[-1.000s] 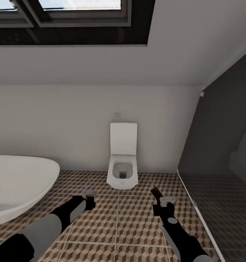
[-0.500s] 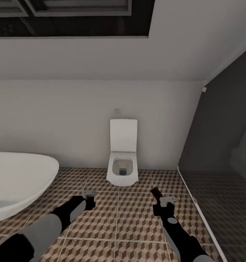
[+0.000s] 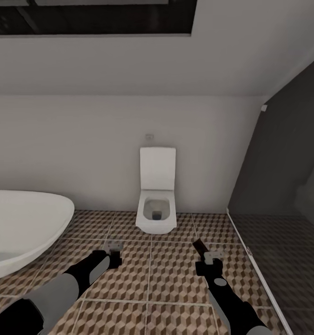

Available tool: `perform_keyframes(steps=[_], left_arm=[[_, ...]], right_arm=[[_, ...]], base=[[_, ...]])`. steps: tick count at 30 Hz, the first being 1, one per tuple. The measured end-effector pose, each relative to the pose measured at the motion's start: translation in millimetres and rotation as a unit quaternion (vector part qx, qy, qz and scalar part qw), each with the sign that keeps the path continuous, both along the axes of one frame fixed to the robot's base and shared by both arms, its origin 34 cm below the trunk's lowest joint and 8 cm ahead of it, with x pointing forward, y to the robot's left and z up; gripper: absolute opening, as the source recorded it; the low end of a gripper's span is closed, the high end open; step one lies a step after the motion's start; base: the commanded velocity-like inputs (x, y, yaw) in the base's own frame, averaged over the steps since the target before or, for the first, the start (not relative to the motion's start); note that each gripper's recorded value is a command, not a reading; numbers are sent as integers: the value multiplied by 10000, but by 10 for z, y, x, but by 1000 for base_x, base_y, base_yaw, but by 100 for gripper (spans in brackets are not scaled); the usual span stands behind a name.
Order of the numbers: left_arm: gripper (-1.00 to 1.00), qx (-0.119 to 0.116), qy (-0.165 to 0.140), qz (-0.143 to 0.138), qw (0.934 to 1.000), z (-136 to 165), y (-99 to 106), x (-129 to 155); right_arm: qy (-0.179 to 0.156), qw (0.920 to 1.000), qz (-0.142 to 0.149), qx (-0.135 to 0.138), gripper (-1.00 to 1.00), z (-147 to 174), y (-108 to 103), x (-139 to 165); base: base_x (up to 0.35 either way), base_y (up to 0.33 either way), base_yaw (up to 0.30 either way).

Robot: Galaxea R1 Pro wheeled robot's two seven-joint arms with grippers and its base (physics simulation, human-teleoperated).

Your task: Take the four mousetraps from the cabinet in the bathroom and place them on the bathroom floor. Make sure all four end up on the same floor surface, and ensure that at least two of them are either under or directly next to the same bathroom sink.

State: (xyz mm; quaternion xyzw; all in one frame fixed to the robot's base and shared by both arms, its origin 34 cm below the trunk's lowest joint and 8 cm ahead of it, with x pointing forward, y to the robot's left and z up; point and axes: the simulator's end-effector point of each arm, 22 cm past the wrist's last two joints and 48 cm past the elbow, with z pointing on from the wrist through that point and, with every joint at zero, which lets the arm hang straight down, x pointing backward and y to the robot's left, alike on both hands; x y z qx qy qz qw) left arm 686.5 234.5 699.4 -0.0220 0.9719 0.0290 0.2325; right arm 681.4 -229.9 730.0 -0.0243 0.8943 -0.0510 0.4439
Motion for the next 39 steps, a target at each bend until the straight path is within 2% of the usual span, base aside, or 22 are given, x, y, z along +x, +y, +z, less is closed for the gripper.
perform_keyframes(steps=[39], left_arm=[[-100, 2, 308, 1, 9995, -906, 2, -114]], right_arm=[[212, 9998, -3, 9, -100, -832, -8, -38]], base=[[0, 0, 0]])
